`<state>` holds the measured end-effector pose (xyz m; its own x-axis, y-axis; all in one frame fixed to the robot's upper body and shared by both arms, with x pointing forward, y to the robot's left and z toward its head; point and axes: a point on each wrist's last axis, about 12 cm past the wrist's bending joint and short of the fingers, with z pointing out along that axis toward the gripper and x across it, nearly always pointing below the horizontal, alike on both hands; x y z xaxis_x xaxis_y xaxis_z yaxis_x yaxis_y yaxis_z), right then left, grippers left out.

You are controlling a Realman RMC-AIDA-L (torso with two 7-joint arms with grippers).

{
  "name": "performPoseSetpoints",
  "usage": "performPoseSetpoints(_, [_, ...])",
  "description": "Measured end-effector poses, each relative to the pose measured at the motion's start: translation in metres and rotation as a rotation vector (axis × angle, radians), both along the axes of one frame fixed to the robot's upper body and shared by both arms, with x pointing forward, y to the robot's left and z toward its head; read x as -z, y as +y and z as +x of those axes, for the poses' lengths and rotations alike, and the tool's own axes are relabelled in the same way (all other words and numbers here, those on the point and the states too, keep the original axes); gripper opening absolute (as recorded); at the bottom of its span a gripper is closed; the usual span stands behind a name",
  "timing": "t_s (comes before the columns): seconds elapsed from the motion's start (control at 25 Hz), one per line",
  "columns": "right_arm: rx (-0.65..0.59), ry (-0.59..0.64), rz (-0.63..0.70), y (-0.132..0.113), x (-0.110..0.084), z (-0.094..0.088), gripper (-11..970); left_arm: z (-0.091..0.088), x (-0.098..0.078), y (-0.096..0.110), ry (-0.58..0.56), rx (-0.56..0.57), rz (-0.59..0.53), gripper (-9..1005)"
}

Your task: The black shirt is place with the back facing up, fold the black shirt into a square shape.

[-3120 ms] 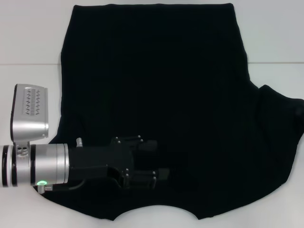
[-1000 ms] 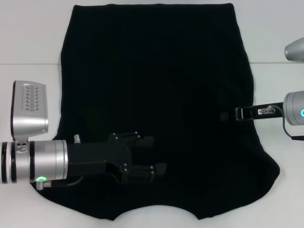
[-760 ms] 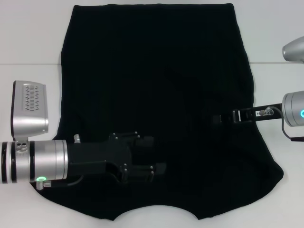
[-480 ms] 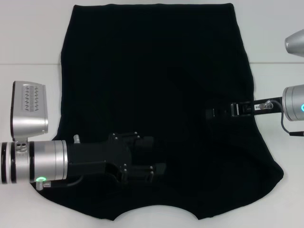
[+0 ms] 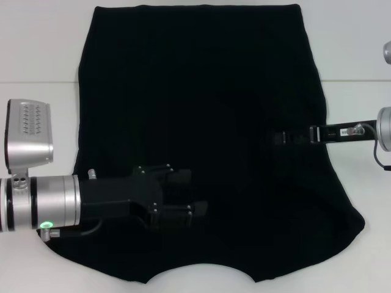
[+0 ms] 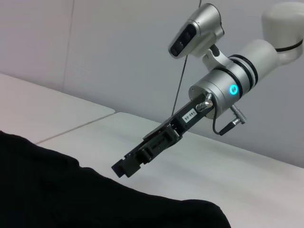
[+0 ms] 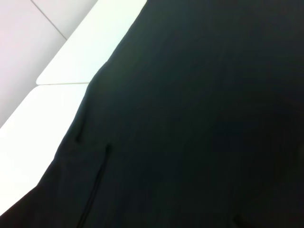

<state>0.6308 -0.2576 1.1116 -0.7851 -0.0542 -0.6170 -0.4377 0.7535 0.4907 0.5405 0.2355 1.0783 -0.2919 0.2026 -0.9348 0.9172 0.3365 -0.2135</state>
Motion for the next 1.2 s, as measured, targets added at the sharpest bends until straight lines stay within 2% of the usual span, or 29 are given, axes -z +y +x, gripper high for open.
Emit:
performPoseSetpoints(0.36, [0.018,0.046,0.014,-0.031,0.002,-0.014,715,-0.001,-0.004,0.004,0.021,0.008,-0.003,800])
performPoseSetpoints(0.52, [0.018,0.043,0.067,-0.046,0.003,-0.025,716,-0.005,-0.007,0.015,0.051,-0.007,-0.004,800])
performPoseSetpoints(0.64, [0.001,0.016,0.127,-0.052,0.002,-0.034,716,-0.011,-0.008,0.033,0.094,-0.076,0.001,800])
performPoseSetpoints(0.84, [-0.037,-0.031,0.192,-0.048,0.005,-0.043,714,-0.023,-0.004,0.075,0.193,-0.260,0.038,800])
performPoseSetpoints(1.08, [-0.074,-0.041,0.207,-0.033,0.008,-0.042,711,-0.040,0.000,0.121,0.255,-0.433,0.104,799])
performPoseSetpoints(1.2, [-0.076,-0.048,0.213,-0.029,0.007,-0.040,710,-0.047,0.003,0.138,0.273,-0.500,0.140,799])
